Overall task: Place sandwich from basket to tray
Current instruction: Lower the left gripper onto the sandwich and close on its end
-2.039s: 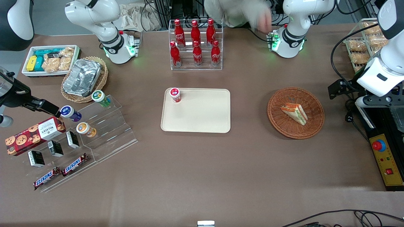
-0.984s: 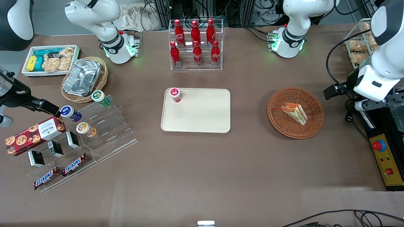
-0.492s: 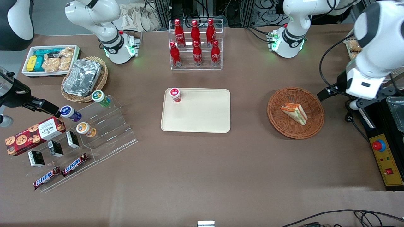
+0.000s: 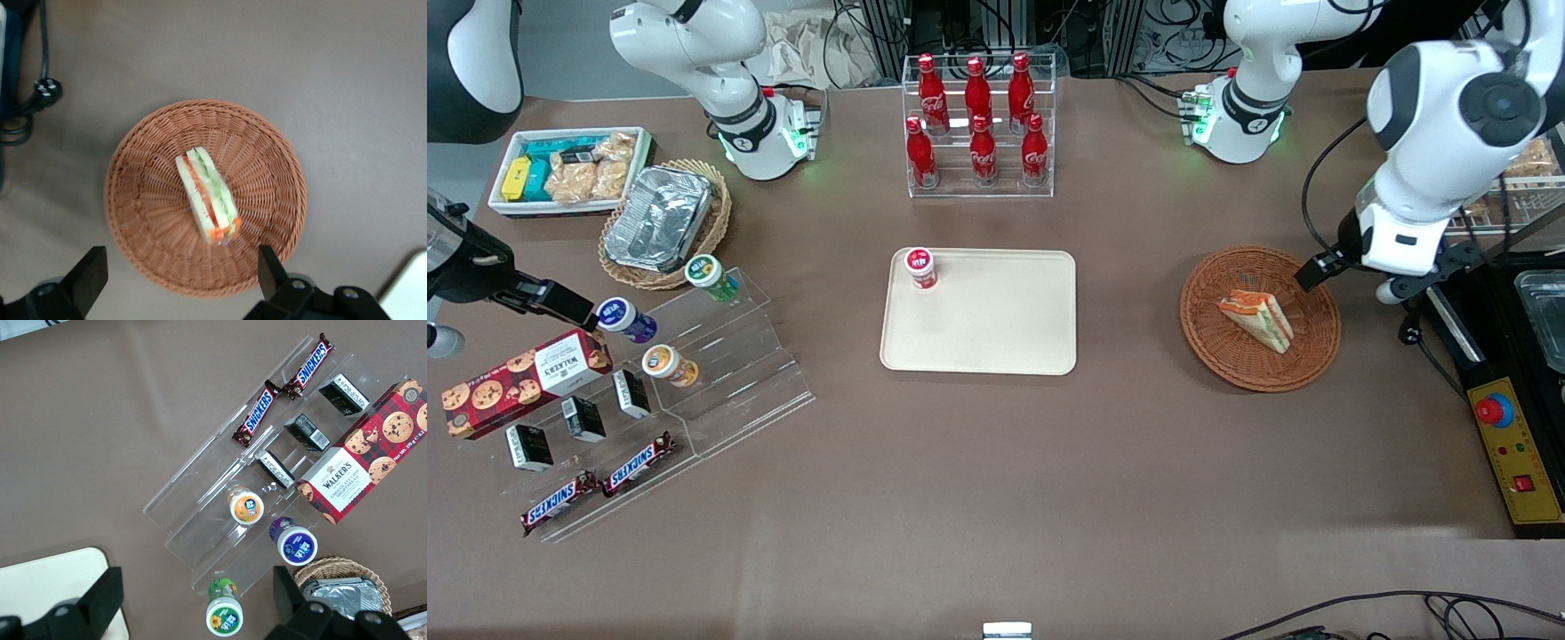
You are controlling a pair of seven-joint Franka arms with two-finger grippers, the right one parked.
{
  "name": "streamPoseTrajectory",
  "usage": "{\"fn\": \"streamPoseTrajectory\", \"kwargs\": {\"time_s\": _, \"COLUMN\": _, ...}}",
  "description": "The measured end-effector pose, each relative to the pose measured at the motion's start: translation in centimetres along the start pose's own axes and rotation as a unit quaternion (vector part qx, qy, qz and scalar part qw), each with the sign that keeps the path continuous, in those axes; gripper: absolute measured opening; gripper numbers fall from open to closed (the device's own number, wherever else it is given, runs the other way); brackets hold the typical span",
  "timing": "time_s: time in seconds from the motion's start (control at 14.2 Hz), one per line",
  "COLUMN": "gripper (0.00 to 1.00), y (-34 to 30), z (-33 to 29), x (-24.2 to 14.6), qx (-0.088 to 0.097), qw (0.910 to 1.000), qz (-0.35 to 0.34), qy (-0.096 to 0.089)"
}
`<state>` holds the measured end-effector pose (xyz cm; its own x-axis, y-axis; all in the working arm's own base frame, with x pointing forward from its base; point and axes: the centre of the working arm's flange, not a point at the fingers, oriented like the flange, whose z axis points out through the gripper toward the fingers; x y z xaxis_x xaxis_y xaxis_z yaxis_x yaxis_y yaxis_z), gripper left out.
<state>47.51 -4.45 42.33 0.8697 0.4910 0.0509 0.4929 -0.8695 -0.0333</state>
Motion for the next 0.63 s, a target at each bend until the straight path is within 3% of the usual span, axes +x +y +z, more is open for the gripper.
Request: {"fn": "streamPoseTrajectory", "kwargs": {"time_s": 0.63, "gripper": 1.00, "y": 0.1, "z": 8.5, "x": -2.4, "qx": -0.018, "qw": 0.9955, "qz": -0.093, "qy": 0.007}}
